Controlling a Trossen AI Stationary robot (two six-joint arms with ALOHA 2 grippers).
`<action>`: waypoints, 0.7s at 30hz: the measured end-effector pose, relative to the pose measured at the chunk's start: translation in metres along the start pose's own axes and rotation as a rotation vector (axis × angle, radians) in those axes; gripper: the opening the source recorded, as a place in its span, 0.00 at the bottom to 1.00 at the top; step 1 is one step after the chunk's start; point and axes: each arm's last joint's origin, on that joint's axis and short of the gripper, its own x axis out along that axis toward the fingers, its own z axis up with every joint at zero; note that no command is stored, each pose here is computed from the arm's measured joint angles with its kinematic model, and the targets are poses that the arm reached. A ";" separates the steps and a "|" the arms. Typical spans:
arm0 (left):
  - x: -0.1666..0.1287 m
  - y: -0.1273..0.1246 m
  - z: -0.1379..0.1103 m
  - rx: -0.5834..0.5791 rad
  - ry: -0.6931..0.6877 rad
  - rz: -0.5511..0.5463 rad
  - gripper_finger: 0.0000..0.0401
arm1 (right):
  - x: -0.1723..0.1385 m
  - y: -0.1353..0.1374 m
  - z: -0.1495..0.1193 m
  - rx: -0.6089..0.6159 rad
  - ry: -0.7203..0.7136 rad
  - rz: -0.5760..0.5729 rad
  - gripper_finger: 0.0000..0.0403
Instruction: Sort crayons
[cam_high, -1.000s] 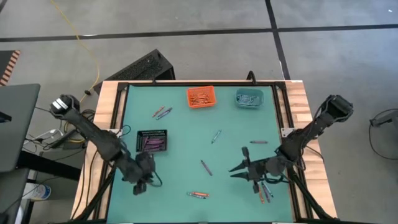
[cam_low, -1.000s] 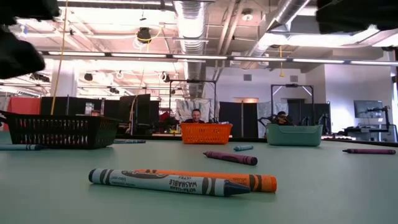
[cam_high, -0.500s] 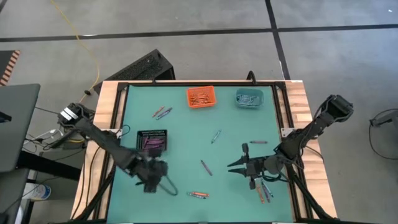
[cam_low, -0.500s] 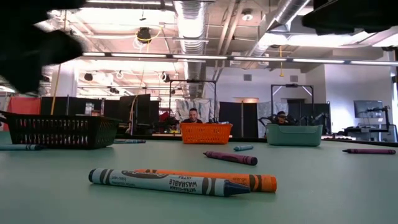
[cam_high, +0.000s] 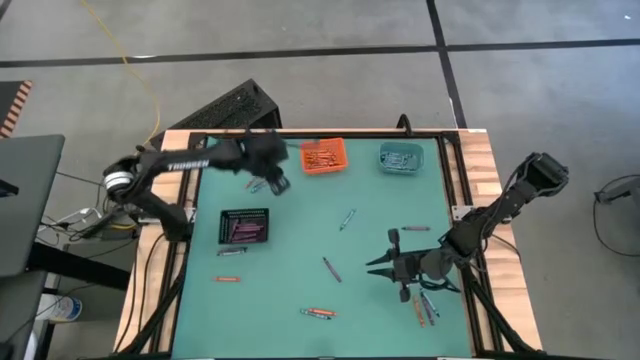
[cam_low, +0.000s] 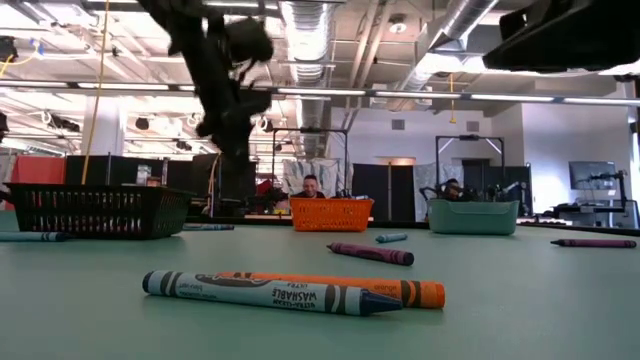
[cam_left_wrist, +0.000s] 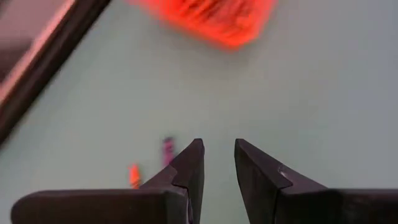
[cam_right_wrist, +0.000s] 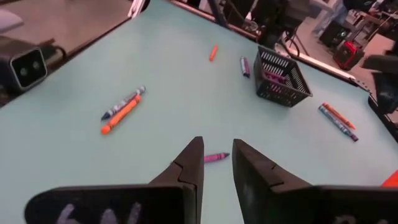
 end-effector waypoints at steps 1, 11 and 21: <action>0.006 0.015 0.000 -0.045 0.026 -0.009 0.19 | 0.000 0.000 -0.001 -0.004 0.006 0.001 0.21; 0.072 0.049 -0.009 -0.057 0.188 -0.070 0.19 | 0.004 -0.007 -0.008 -0.037 0.078 -0.026 0.21; 0.080 0.050 -0.011 -0.007 0.220 0.007 0.19 | 0.006 -0.013 -0.010 -0.004 0.093 -0.048 0.21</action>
